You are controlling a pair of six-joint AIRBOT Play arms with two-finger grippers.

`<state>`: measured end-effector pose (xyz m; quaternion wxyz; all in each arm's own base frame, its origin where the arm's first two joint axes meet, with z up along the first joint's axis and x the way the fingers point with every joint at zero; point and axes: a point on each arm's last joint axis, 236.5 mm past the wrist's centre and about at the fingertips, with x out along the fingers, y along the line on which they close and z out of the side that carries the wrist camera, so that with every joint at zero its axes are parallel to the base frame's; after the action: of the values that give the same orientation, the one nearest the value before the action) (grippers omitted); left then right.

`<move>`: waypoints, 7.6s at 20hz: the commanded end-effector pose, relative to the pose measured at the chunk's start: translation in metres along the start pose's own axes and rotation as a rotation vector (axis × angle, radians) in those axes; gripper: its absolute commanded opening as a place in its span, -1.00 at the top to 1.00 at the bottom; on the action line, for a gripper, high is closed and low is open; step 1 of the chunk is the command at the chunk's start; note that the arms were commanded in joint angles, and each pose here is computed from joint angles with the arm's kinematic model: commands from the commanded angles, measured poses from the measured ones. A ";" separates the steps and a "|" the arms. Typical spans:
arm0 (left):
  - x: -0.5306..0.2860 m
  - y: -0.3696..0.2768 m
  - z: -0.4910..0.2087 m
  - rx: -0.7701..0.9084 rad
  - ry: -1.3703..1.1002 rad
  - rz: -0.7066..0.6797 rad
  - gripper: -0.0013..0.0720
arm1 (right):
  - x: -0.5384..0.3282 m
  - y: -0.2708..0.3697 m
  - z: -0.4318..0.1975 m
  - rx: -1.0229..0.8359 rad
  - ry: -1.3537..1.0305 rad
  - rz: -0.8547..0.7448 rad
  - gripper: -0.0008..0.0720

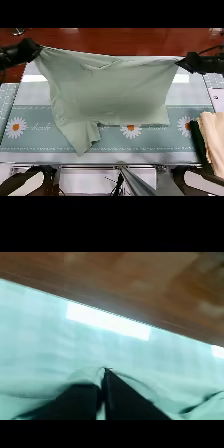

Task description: Fold the shirts.

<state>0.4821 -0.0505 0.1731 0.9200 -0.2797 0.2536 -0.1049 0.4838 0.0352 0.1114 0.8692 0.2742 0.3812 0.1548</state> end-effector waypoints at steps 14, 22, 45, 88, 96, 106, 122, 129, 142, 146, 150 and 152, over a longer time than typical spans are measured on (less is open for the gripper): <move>-0.107 0.161 -0.246 -0.421 0.817 0.228 -0.96 | -0.037 -0.110 -0.135 0.323 0.344 -0.090 -0.75; -0.067 0.156 -0.258 -0.571 0.588 0.137 -0.96 | -0.052 -0.080 -0.188 0.293 0.299 -0.061 -0.75; -0.038 0.113 -0.278 -0.583 0.679 -0.134 0.89 | -0.091 -0.157 -0.208 0.430 0.316 -0.341 -0.75; -0.442 -0.203 0.101 0.536 -0.777 0.171 0.89 | -0.388 0.263 0.014 -0.619 -0.617 -0.138 0.90; -0.436 -0.153 0.034 0.504 -0.541 0.352 0.89 | -0.403 0.236 -0.045 -0.546 -0.587 -0.236 0.90; -0.201 -0.018 -0.026 0.174 -0.024 0.145 0.89 | -0.222 0.124 -0.059 -0.294 -0.194 -0.122 0.91; 0.091 0.075 -0.075 -0.071 0.281 0.158 0.89 | 0.093 -0.067 0.007 0.013 0.189 -0.182 0.90; 0.034 0.087 -0.135 -0.037 0.655 0.110 0.89 | 0.063 -0.063 -0.032 0.007 0.401 -0.109 0.90; -0.006 0.122 -0.238 -0.102 0.991 0.126 -0.96 | 0.060 -0.095 -0.139 0.178 0.676 -0.150 -0.75; -0.046 0.137 -0.204 -0.114 0.996 0.168 -0.96 | 0.010 -0.104 -0.121 0.158 0.654 -0.172 -0.75; -0.098 0.168 -0.222 -0.187 0.918 0.260 -0.96 | -0.046 -0.119 -0.107 0.175 0.402 -0.237 -0.75; -0.127 0.185 -0.269 -0.306 0.928 0.313 -0.96 | -0.062 -0.111 -0.134 0.208 0.322 -0.202 -0.75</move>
<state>0.2919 0.0096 -0.0481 0.6788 -0.2607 0.6814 -0.0841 0.3755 -0.0301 -0.0007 0.7407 0.2717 0.6086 0.0843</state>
